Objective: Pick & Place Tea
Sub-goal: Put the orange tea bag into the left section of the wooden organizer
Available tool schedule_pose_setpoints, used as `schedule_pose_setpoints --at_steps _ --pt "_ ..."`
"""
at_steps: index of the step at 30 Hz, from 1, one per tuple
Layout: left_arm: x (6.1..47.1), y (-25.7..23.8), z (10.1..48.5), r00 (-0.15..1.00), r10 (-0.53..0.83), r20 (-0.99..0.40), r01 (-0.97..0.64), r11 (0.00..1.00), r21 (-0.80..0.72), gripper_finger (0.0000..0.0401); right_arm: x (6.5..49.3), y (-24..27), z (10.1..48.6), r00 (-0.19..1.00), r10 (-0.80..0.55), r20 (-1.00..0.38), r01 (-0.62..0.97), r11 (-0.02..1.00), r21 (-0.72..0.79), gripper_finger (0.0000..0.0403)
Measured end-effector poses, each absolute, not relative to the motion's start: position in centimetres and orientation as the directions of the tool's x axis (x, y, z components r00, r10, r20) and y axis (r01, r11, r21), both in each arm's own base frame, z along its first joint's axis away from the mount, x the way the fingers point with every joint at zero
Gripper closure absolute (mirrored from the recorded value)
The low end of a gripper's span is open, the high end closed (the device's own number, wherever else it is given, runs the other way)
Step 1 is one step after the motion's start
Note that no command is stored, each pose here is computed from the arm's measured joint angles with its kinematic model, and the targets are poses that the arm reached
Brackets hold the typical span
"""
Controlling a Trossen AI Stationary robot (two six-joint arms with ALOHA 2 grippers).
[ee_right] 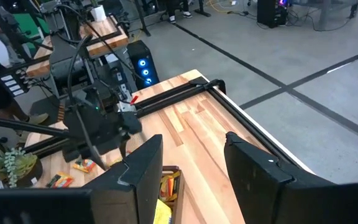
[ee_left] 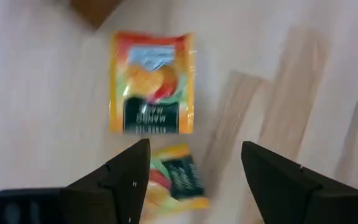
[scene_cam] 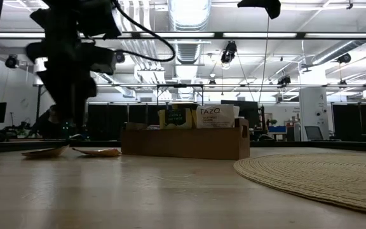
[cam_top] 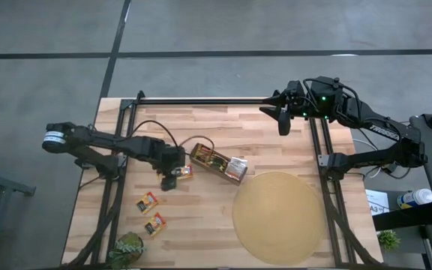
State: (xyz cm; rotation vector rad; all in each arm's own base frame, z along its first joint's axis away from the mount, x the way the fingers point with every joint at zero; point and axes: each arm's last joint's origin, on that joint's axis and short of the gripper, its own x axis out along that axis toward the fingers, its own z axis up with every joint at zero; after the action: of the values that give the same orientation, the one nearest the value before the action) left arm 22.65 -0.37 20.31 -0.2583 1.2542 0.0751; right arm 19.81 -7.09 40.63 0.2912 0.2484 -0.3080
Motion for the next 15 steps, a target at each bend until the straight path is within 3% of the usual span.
schedule_pose_setpoints --at_steps 4,8,15 --pt "23.3 -0.4 21.0 0.245 -0.106 -0.964 -0.53 0.818 -0.224 0.0156 19.8 -7.1 40.6 0.924 -0.261 -0.28 0.331 0.912 0.243 0.0234" --pt "23.5 -0.6 21.6 0.088 -0.168 -0.982 -0.756 0.631 -0.176 0.0156 19.8 -7.1 40.7 0.924 -0.261 -0.279 0.331 0.912 0.244 0.0234" --pt "25.8 -0.7 21.5 0.058 -0.186 -0.981 -0.819 0.553 -0.154 0.0156 19.8 -7.1 40.7 0.925 -0.257 -0.279 0.323 0.92 0.221 0.0234"
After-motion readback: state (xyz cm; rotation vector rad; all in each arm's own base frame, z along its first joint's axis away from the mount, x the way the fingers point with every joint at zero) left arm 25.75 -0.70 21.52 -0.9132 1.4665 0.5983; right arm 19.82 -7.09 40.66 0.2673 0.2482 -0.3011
